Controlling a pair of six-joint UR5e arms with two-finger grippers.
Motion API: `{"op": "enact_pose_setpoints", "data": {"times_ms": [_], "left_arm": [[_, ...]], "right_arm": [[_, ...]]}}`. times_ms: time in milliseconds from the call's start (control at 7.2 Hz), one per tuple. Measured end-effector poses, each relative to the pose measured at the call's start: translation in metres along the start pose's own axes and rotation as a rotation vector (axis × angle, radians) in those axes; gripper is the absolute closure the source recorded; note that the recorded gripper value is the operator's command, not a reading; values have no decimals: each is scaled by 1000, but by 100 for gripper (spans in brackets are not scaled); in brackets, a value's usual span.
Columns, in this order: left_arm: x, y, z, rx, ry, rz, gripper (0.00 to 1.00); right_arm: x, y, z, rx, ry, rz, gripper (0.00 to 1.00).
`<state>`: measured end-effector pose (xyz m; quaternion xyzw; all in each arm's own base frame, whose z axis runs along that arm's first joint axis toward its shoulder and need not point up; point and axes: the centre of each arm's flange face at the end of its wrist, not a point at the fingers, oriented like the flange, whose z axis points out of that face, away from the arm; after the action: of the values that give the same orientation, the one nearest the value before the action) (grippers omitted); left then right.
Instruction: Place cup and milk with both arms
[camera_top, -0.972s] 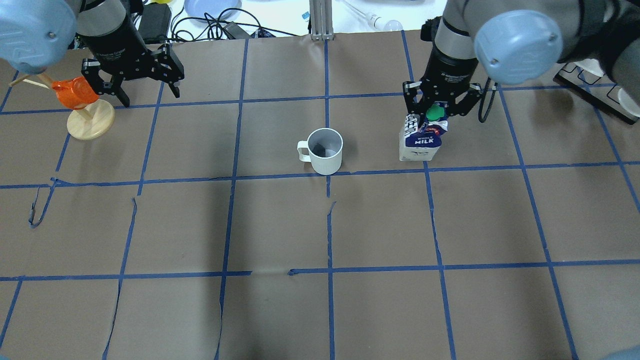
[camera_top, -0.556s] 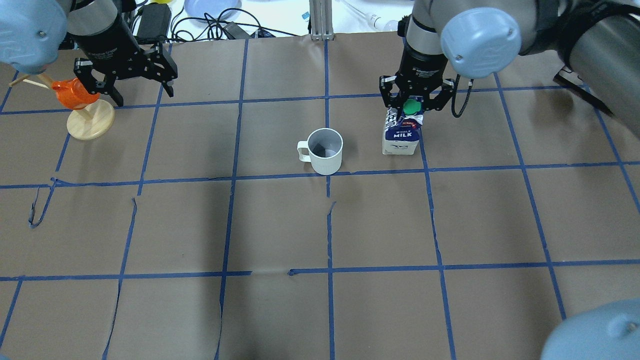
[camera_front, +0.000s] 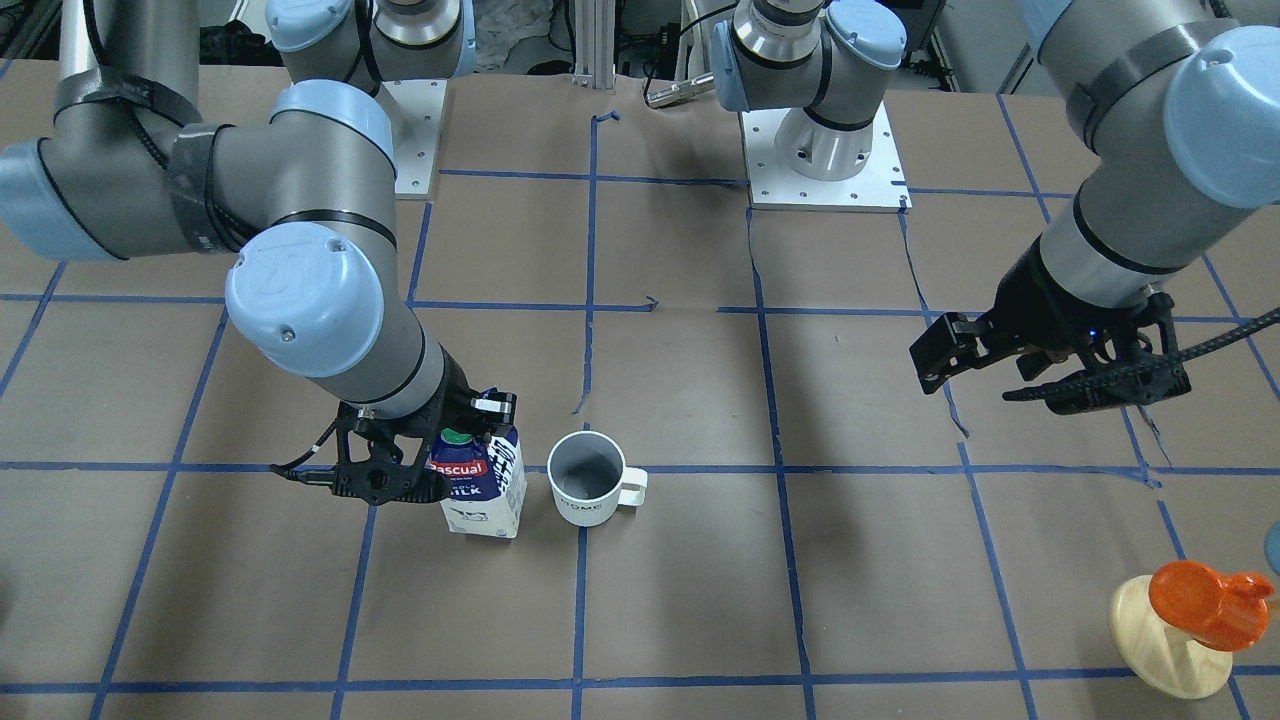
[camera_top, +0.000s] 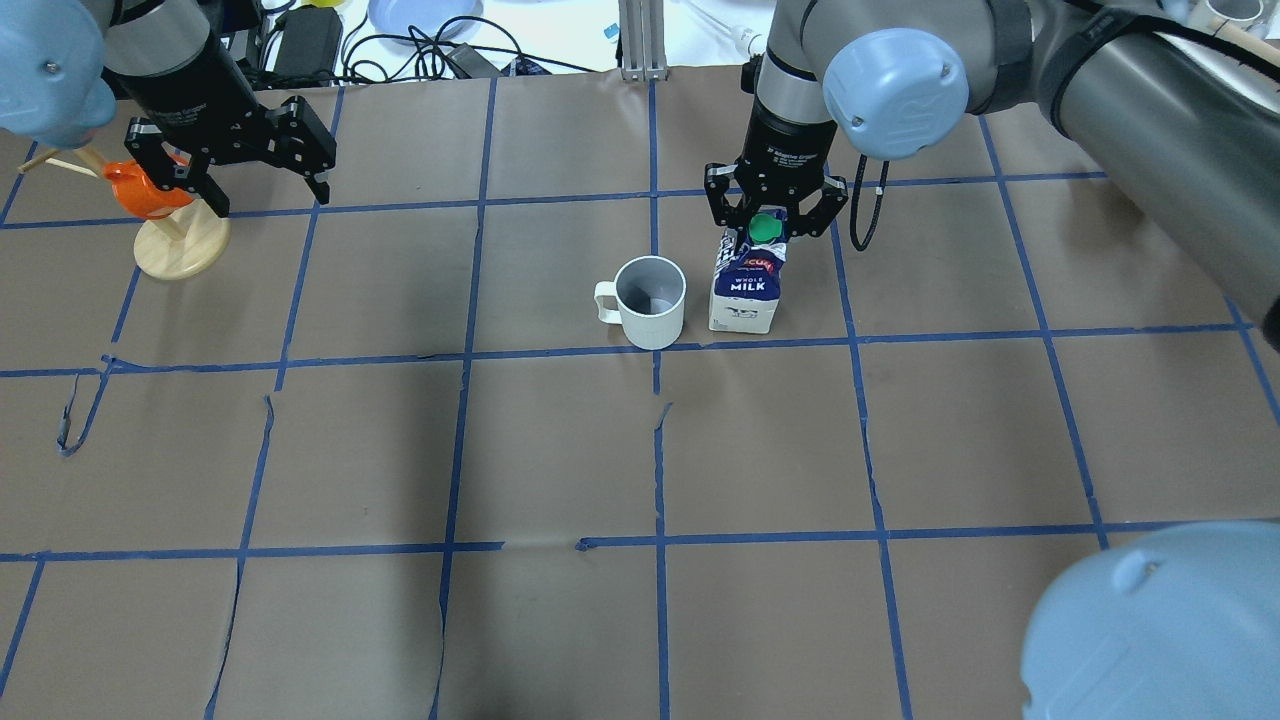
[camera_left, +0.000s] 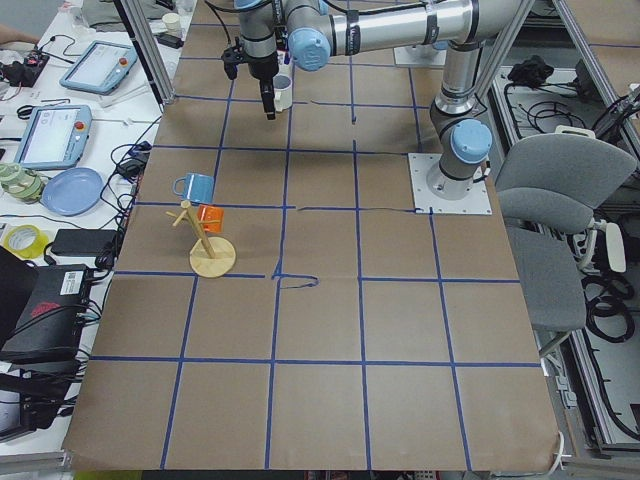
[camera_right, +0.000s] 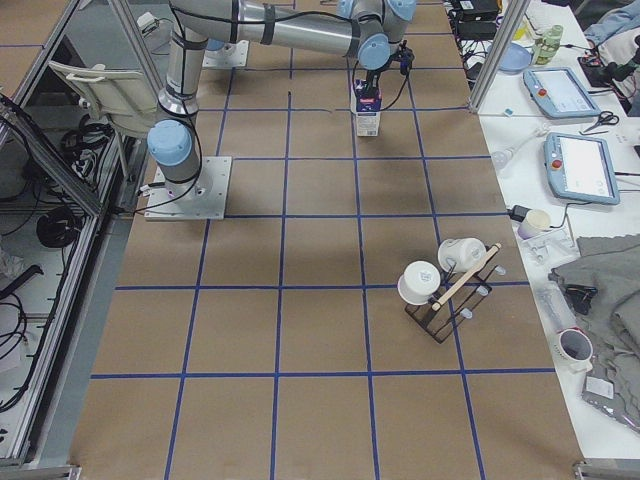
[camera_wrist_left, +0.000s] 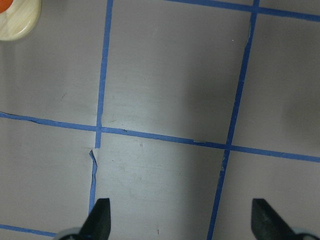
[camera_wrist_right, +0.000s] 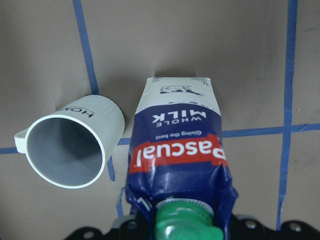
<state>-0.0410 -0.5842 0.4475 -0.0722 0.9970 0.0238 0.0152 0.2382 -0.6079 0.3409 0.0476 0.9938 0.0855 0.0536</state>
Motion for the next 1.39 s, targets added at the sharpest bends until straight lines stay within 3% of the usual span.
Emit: {"op": "enact_pose_setpoints", "data": {"times_ms": [139,417,833,1111,1389], "left_arm": [[0,4,-2,-13,1,1,0],[2,11,-5,-27,3,2,0],[10,21,-20,-1,9,14,0],[12,34,-33,10,17,18,0],[17,49,-39,7,21,27,0]], "right_arm": [[0,0,-2,6,-1,-13,0],[1,-1,-18,51,3,-39,0],[30,33,-110,187,13,-41,0],[72,72,-154,194,23,-87,0],[91,117,-162,194,30,-119,0]]}}
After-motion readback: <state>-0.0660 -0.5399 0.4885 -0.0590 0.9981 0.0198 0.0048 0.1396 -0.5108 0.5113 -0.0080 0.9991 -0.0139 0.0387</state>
